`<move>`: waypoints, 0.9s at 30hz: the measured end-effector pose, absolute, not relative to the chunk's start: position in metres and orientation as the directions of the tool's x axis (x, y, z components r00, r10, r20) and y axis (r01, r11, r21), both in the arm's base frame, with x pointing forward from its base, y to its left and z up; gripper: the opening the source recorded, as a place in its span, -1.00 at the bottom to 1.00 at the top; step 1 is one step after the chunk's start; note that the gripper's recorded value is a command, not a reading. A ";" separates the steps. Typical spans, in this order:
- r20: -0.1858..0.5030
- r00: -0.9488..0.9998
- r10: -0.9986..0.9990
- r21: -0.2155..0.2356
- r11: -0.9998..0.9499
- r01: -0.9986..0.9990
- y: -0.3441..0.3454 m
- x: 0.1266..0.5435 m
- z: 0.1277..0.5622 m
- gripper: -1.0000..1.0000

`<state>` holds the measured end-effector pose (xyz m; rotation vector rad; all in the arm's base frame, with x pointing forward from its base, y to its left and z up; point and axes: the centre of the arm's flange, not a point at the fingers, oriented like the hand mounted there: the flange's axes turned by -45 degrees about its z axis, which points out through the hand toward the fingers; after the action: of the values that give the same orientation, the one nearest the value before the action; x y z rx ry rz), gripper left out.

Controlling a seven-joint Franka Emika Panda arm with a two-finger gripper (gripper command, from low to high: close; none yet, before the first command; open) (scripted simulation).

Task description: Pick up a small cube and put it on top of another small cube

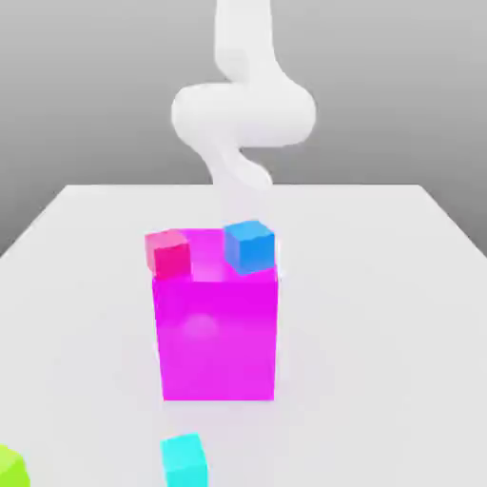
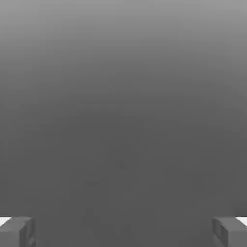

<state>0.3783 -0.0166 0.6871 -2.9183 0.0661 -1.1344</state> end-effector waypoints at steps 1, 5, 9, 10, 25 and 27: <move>0.656 0.753 -0.056 -0.030 -0.998 -0.048 -0.024 0.392 0.676 0.00; 0.581 0.807 -0.106 -0.048 -0.994 -0.096 -0.055 0.437 0.630 0.00; 0.503 0.850 -0.159 -0.061 -0.987 -0.149 -0.089 0.474 0.579 0.00; 0.482 0.859 -0.173 -0.064 -0.985 -0.163 -0.097 0.482 0.565 0.00; 0.160 0.910 -0.382 -0.045 -0.924 -0.380 -0.236 0.529 0.324 0.00; 0.116 0.906 -0.407 -0.035 -0.913 -0.406 -0.253 0.525 0.290 0.00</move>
<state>0.5247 -0.2531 0.2895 -3.0571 0.6523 -0.1895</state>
